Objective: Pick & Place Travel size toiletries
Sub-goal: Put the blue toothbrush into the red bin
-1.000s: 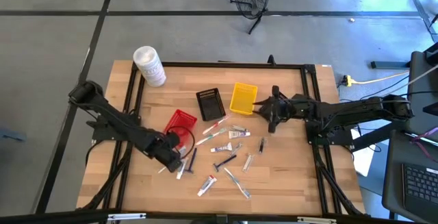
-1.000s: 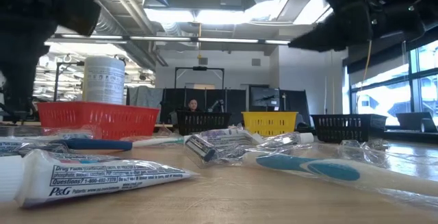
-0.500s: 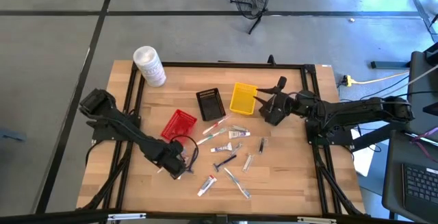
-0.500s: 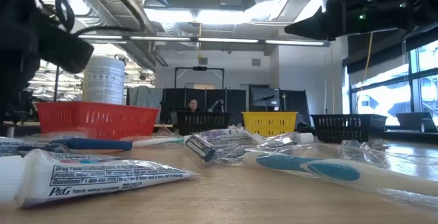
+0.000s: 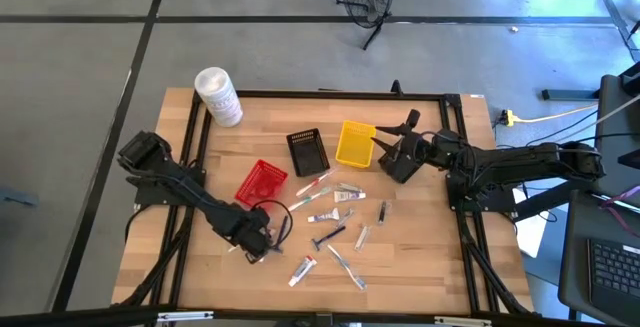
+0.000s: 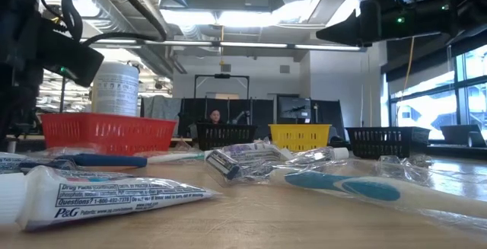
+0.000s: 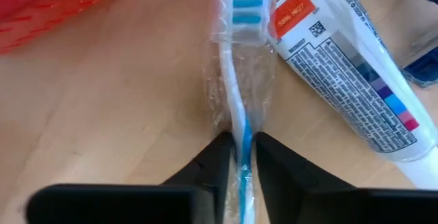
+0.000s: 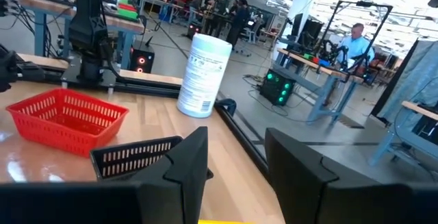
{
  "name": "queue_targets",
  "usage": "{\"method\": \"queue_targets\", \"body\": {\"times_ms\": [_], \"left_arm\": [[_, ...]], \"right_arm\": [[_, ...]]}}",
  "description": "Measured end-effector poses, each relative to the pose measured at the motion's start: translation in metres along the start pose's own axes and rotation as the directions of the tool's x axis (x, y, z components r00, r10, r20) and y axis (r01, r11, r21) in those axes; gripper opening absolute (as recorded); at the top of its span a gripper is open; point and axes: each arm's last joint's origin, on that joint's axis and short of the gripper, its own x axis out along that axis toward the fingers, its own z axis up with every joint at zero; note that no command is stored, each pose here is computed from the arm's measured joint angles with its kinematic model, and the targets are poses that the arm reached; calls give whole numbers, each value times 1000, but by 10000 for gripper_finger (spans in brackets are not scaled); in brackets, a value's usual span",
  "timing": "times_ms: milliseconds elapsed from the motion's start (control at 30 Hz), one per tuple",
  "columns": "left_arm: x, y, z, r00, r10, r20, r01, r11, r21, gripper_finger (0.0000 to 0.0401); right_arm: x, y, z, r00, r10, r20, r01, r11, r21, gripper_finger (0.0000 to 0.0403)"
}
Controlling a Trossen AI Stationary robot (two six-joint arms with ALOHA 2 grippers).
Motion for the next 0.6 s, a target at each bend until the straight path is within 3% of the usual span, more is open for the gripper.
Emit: {"method": "queue_targets", "body": {"times_ms": [167, 367, 600], "left_arm": [[-2, -4, 2, 999, -17, 49, 13, 998, 67, 19], [-16, -15, 9, 995, -55, 80, 47, 994, 93, 24], [-54, -30, 29, 967, -43, 252, 11, 992, 127, 20]], "right_arm": [[0, 0, 0, 1000, 0, 0, 0, 1000, 2, 149], [0, 0, 0, 1000, 0, 0, 0, 1000, 2, 149], [0, 0, 0, 1000, 1, 0, -1, 1000, 6, 149]]}}
